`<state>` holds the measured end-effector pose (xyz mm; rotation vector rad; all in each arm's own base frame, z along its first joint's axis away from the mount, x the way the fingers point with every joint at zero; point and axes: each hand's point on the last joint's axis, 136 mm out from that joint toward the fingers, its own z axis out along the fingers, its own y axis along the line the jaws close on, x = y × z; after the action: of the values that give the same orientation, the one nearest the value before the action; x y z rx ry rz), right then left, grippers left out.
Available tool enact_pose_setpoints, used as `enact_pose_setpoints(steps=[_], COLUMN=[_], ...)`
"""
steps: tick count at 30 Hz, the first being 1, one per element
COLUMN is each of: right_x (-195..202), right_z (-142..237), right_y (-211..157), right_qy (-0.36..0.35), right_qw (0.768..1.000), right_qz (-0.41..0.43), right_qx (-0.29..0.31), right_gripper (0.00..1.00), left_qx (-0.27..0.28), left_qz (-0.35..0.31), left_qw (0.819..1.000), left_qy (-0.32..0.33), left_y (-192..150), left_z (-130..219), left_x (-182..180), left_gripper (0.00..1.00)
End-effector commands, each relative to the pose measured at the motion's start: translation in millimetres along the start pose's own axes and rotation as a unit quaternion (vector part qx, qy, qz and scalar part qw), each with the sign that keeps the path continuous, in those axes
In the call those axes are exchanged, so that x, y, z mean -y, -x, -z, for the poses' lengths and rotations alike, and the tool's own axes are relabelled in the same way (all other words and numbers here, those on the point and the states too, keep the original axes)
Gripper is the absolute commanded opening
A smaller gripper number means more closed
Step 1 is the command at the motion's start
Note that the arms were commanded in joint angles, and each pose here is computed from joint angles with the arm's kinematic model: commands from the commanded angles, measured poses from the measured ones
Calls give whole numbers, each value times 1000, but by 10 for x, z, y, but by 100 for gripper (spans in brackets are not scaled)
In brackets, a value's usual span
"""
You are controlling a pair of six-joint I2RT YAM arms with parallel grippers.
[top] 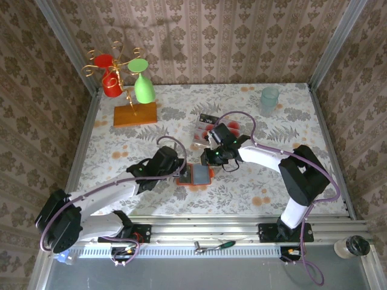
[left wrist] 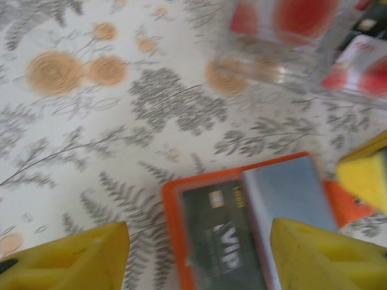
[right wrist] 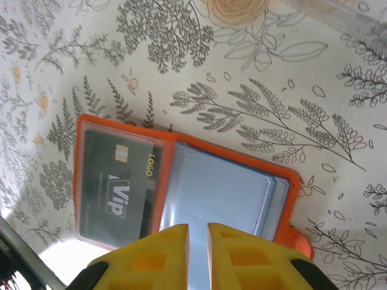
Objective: Put the credit cards into the card holder
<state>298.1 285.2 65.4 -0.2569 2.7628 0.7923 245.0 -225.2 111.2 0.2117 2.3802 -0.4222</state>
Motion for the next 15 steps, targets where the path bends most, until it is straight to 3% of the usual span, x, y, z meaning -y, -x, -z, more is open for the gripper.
enact_pose_setpoints(steps=[1, 15], right_x=[90, 204], right_z=[-96, -330], right_y=[-63, -93], right_qy=[-21, -38], right_qw=[999, 998], right_qz=[6, 6], right_qx=[-23, -51], right_gripper=[17, 13], left_qx=[-9, -52], left_qz=[-13, -28], left_qw=[1000, 998], left_qy=[-12, -10], left_y=[23, -362], left_z=[-50, -440], left_x=[181, 258], left_gripper=[64, 65])
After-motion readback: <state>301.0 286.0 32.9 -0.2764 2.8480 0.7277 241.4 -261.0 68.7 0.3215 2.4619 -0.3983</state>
